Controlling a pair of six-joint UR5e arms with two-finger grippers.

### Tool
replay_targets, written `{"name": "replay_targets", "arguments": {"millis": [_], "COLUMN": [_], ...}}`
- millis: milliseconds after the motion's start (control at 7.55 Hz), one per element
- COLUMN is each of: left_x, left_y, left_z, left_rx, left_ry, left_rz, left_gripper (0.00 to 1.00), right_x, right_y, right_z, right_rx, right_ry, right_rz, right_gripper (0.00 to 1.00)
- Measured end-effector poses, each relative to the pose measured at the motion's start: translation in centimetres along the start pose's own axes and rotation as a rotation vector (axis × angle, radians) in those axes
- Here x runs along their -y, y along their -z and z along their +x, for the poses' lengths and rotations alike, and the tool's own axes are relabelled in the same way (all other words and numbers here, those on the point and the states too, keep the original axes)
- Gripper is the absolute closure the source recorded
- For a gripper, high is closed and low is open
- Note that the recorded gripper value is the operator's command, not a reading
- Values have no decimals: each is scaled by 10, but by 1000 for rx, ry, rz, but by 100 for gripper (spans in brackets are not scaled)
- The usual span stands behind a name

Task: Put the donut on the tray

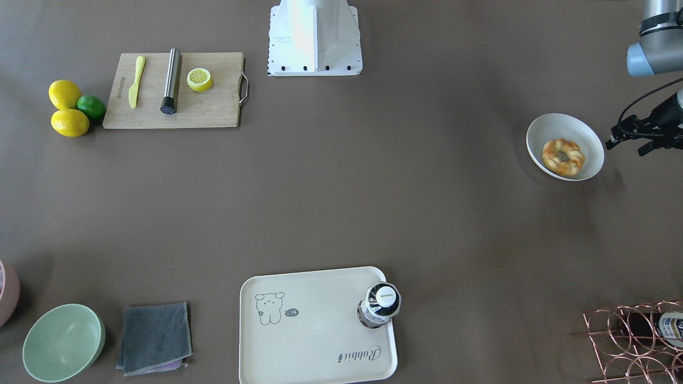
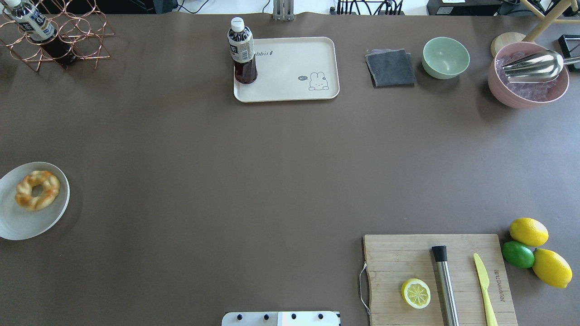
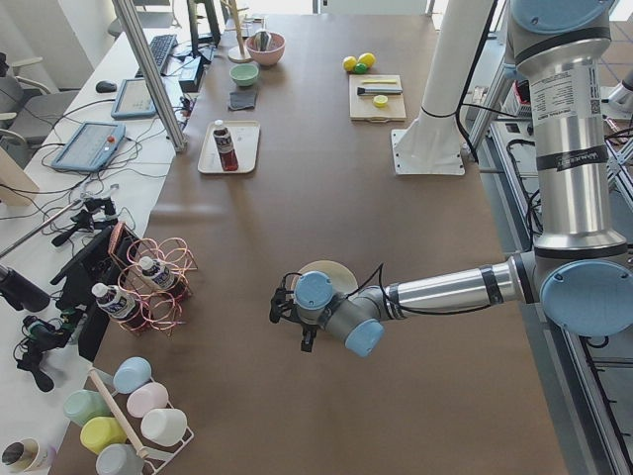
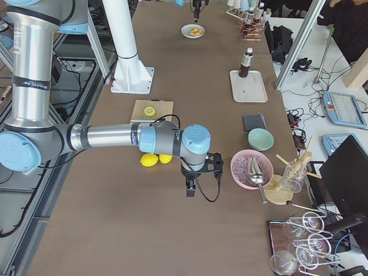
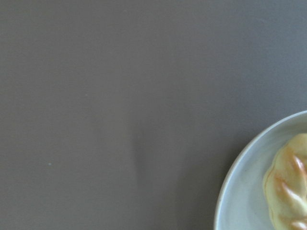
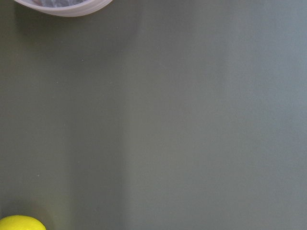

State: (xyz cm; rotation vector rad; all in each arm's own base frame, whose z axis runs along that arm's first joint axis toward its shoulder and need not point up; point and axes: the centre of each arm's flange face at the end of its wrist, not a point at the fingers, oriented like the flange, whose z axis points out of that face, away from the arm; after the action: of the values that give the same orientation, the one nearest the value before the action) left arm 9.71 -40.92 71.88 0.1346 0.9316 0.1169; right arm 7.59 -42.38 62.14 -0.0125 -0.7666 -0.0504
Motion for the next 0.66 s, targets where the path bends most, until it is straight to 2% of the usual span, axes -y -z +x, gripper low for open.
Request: {"name": "replay_targets", "arguments": {"millis": [398, 663], "left_x": [-1, -1], "left_y": [-5, -10], "left_z": [14, 13], "left_rx": [-38, -36], "left_ry": [1, -1], "left_rz": [13, 6], "left_gripper": [14, 16], "right_x": [0, 0], "right_y": [-3, -5], "right_z": [2, 5], "right_rx": [0, 1], "right_ry": [-6, -10], "right_rz": [-6, -11], "right_gripper": [0, 0]}}
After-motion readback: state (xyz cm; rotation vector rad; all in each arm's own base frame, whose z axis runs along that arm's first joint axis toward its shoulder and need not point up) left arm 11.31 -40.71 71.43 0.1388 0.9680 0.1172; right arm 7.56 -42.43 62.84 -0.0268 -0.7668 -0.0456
